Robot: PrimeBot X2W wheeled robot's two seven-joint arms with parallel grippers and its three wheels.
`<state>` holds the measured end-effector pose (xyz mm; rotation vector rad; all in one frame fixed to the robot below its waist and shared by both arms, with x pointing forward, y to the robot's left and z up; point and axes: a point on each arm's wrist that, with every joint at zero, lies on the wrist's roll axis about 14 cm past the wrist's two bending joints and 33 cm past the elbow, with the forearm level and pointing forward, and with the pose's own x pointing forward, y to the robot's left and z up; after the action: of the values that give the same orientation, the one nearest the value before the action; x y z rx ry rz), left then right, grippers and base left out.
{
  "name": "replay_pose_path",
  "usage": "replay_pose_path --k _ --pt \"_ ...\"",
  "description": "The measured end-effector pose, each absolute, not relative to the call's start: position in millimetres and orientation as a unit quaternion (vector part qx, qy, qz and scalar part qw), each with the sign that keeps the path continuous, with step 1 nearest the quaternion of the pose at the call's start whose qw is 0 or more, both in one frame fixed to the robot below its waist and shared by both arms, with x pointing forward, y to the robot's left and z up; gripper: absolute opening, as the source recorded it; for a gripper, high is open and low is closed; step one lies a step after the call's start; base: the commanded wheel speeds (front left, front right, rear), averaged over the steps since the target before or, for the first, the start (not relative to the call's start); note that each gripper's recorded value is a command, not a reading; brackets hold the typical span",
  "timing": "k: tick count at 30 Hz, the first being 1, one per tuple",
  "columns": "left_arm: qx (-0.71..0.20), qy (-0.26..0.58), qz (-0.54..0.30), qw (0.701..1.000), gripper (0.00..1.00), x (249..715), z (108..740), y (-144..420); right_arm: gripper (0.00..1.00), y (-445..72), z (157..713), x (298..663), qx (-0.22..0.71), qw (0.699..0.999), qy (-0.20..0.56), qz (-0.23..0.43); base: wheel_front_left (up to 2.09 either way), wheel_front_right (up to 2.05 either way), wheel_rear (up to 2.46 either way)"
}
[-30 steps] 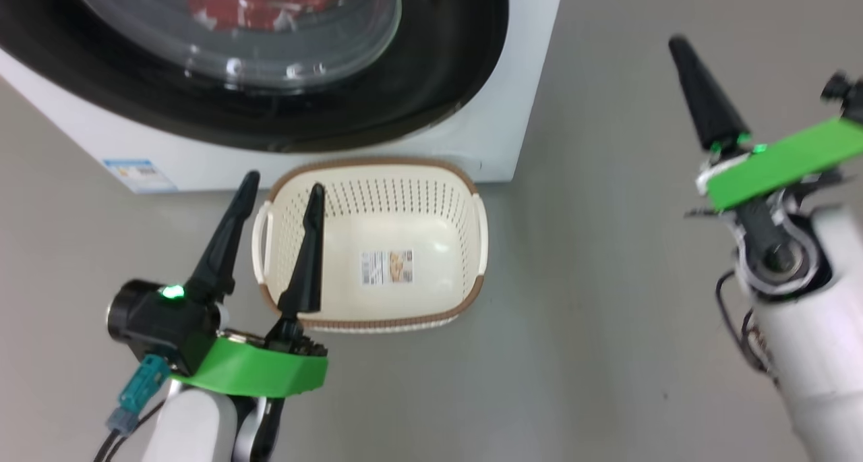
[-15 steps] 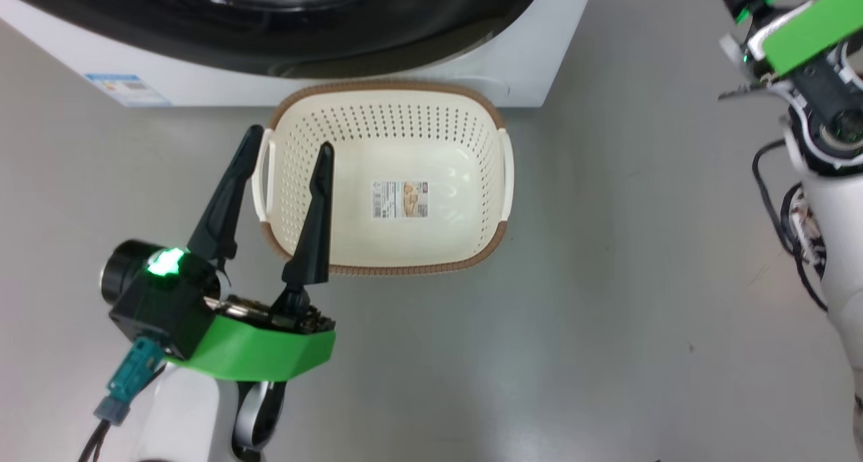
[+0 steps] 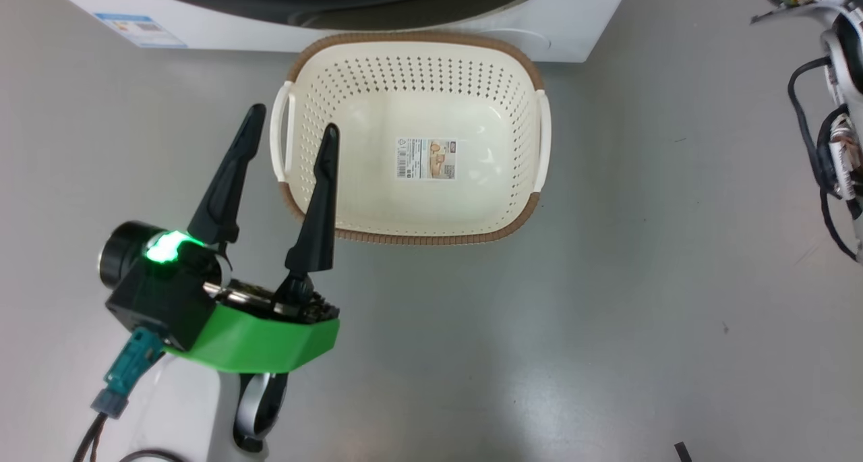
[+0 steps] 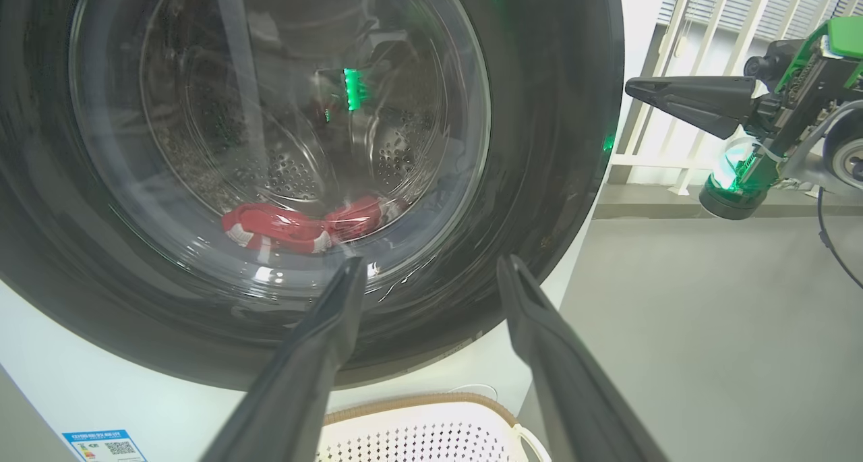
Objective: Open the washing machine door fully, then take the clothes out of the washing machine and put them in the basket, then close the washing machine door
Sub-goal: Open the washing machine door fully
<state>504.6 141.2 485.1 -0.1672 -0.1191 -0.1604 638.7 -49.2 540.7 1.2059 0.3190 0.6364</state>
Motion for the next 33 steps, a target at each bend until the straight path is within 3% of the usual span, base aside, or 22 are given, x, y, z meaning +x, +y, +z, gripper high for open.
replay_pose_path --k 18,33 --pt "-0.076 -0.039 -0.086 0.993 1.00 518 460 140 0.00 -25 521 667 0.548 0.745 0.188 0.331 0.00 0.00 0.00" --pt "-0.073 -0.034 -0.084 0.993 1.00 521 457 139 0.00 -10 515 661 0.535 0.723 0.237 0.367 0.00 0.00 0.00"
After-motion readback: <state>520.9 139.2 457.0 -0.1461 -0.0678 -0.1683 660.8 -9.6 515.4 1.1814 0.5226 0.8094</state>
